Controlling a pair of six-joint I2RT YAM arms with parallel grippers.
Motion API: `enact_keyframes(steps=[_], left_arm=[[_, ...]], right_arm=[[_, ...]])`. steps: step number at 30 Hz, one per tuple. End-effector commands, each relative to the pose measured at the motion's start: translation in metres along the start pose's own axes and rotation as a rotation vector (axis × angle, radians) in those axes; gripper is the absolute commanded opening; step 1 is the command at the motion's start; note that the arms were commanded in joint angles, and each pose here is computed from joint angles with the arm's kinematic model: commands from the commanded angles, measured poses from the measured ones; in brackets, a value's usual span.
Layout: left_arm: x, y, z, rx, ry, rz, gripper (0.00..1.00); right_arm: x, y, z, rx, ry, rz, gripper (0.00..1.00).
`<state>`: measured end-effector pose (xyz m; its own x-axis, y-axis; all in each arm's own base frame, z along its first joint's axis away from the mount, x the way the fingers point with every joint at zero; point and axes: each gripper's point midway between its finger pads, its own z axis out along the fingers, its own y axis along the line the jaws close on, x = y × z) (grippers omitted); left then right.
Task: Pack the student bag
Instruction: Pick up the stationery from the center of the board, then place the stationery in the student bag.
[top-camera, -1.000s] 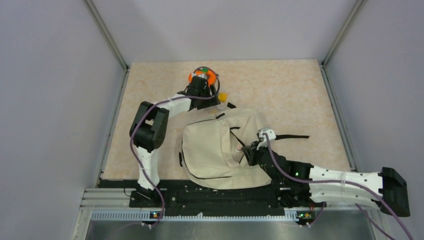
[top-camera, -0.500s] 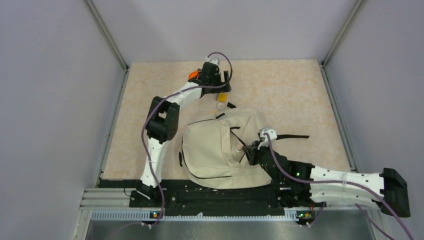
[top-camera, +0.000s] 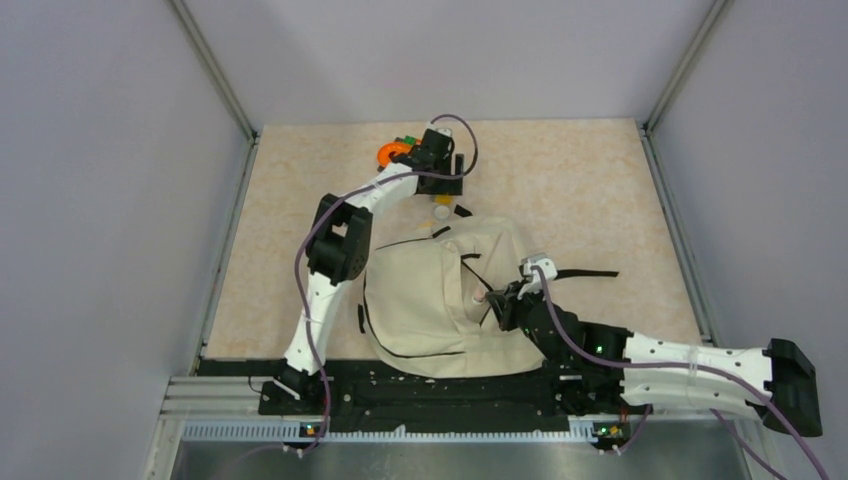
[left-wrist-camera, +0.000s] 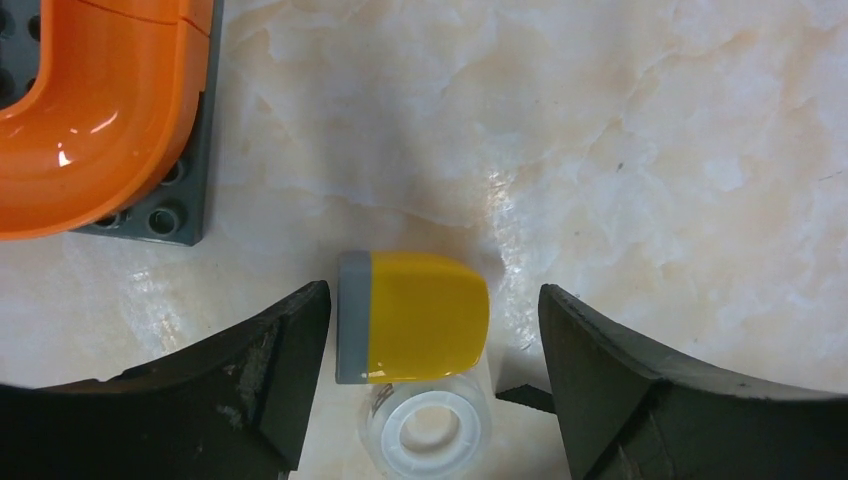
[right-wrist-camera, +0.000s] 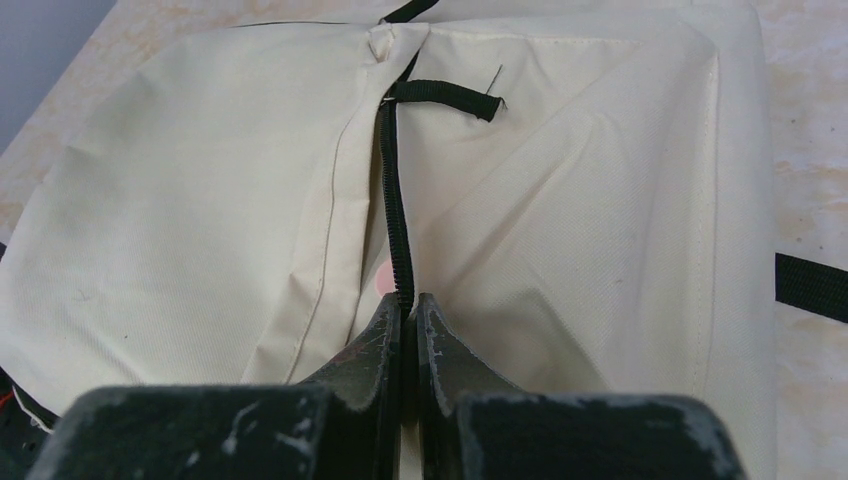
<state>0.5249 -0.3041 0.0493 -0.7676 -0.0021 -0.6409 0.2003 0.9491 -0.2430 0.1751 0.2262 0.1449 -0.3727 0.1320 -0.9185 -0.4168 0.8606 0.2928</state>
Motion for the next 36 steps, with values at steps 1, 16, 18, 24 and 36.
enact_keyframes(steps=[1, 16, 18, 24, 36], left_arm=[[0.007, 0.012, -0.001, -0.091, 0.023, 0.058, 0.80], [-0.014, -0.006, -0.033, -0.008, -0.130, 0.063, 0.21], [-0.034, -0.013, -0.058, 0.014, -0.204, 0.054, 0.19], [-0.068, -0.033, -0.134, 0.104, -0.351, 0.037, 0.17], [0.066, -0.073, -0.247, 0.481, -0.179, 0.156, 0.15]], right_arm=[[-0.014, -0.005, -0.002, 0.019, -0.055, 0.034, 0.00], [-0.020, -0.004, -0.002, 0.018, -0.070, 0.035, 0.00], [-0.022, -0.004, -0.002, 0.024, -0.075, 0.030, 0.00], [-0.028, -0.005, 0.001, 0.047, -0.083, -0.008, 0.00], [-0.076, -0.003, 0.003, 0.112, -0.190, -0.108, 0.00]])
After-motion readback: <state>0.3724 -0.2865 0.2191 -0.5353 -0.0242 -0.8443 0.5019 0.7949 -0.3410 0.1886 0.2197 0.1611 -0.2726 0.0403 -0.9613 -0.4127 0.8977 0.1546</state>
